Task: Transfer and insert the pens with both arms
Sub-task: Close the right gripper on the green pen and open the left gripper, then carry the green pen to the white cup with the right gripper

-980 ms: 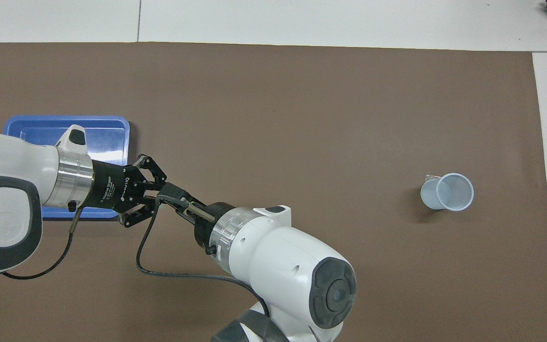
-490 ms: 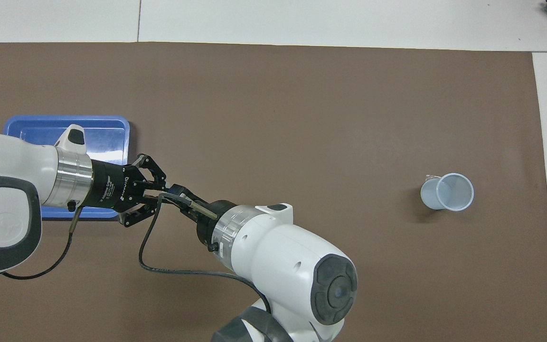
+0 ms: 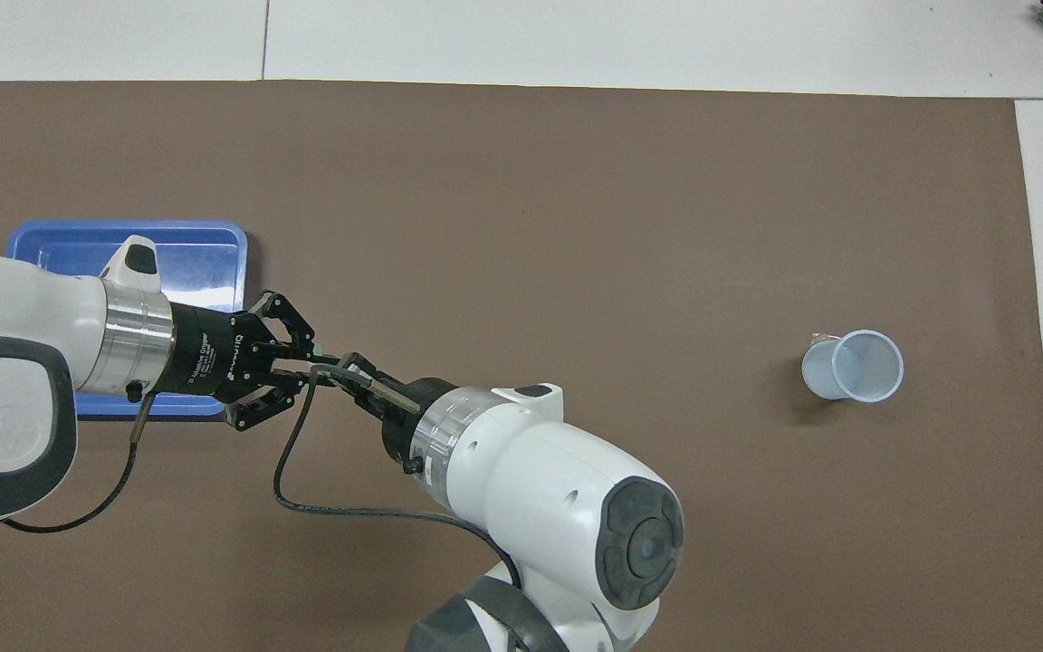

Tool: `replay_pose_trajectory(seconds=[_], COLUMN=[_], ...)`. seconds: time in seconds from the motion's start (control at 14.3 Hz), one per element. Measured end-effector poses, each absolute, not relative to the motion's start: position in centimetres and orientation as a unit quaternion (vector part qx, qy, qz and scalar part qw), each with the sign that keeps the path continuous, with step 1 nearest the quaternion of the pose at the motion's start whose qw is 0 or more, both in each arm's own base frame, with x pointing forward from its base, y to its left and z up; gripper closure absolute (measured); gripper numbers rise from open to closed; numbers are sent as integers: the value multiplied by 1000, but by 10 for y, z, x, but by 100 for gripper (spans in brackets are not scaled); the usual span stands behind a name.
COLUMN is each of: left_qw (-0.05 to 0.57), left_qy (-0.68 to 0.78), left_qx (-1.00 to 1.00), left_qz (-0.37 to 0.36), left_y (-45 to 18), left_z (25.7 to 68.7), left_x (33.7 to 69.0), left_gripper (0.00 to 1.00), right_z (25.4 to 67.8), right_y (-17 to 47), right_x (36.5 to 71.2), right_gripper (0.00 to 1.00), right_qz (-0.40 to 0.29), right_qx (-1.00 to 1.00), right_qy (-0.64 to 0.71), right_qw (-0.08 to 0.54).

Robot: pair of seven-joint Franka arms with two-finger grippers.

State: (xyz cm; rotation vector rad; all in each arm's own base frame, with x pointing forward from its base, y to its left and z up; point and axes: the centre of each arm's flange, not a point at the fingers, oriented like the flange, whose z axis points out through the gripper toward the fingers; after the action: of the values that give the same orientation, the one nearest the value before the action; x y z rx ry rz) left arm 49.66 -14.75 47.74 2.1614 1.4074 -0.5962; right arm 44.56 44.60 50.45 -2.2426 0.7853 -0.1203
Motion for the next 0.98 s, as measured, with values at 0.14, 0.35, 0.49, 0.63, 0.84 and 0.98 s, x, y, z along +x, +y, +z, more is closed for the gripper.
replay_pose_trajectory(seconds=[0.14,0.35,0.49,0.63,0.84,0.98], left_qw=[246,247,247,247,246,244], left_qy=[517,519,520,520,520,511], left_qx=[791,790,789,789,789,795], left_qz=[-217,-216,-216,-216,-217,-219], left_y=[-146,-146,-146,-146,-148,-159], left_z=[478,479,479,479,478,478], left_x=[497,498,497,497,497,494], left_gripper=[83,83,83,83,83,67], right_z=[503,501,501,501,501,500], right_y=[445,445,445,445,444,438], right_x=[446,446,446,446,446,451], right_gripper=[70,81,81,81,81,81], right_qz=[-47,-47,-47,-47,-45,-46], right_qx=[-876,-876,-876,-876,-878,-883], right_qy=[306,305,305,305,305,297], right_qw=[370,369,369,369,367,360])
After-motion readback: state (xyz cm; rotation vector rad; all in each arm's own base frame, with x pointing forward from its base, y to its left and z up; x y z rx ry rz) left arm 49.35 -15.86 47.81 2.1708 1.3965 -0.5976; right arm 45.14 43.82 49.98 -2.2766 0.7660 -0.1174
